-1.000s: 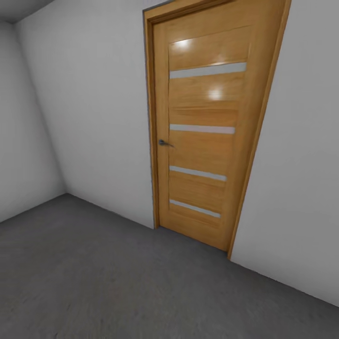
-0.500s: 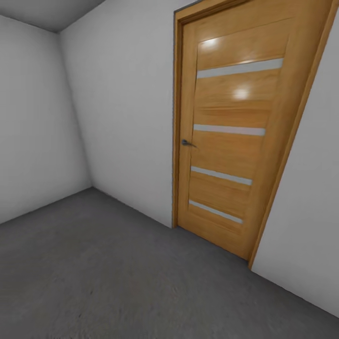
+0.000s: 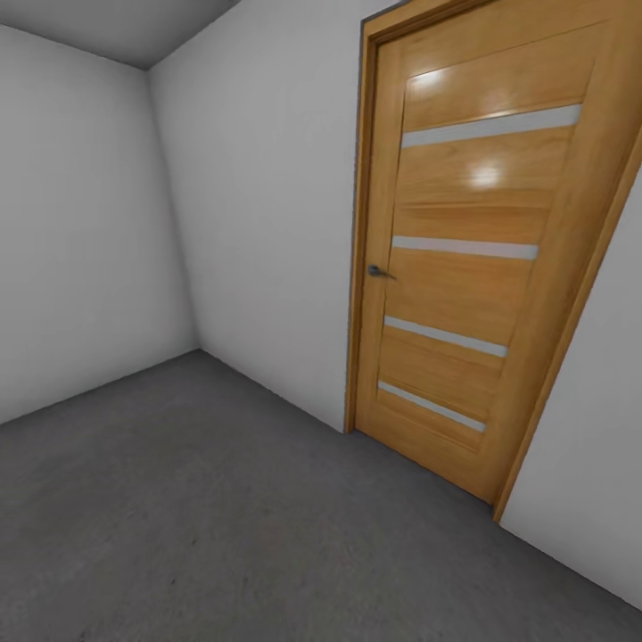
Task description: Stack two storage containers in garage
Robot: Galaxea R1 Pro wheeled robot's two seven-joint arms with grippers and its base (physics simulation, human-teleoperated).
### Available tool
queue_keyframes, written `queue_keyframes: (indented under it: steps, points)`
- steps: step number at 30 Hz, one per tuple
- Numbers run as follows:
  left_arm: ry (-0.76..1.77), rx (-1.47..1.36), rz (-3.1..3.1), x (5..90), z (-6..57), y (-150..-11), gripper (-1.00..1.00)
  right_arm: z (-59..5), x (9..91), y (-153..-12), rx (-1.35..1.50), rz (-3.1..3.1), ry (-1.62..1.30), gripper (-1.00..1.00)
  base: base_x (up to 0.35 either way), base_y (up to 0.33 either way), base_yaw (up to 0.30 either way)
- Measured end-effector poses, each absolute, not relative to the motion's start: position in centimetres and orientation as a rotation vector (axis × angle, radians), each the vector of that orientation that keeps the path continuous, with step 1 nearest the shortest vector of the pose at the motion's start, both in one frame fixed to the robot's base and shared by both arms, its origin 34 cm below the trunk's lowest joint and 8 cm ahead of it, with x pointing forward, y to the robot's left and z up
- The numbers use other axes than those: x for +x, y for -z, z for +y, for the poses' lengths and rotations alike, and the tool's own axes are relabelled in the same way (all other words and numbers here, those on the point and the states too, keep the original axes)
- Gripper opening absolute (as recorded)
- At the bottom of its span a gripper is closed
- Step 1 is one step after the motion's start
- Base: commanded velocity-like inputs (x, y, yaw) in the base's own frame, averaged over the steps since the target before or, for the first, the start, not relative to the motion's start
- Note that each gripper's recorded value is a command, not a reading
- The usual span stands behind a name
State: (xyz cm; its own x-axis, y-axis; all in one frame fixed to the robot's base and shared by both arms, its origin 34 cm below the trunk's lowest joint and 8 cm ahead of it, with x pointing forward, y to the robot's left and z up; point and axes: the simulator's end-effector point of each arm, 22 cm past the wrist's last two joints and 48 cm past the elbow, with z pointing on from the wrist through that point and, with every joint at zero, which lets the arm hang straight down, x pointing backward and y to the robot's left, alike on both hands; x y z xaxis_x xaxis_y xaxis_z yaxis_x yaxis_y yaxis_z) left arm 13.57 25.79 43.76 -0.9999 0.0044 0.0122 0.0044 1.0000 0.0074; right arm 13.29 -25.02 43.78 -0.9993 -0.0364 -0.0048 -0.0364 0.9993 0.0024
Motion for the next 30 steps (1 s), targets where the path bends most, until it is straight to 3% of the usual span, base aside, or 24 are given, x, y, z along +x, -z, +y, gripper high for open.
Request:
queue_keyframes:
  steps: [22, 30]
  points:
    - [-0.023, 0.022, -3.132, 13.7, 24.1, -43.8, 1.00, -24.9, 13.3, -43.8, -0.116, 3.134, -0.011, 1.00, 0.002, 0.000, 0.001]
    - [-0.011, 0.097, -3.112, 13.1, 24.2, -43.8, 1.00, -25.1, 13.3, -43.8, -0.121, 3.131, -0.004, 1.00, 0.294, 0.000, 0.000]
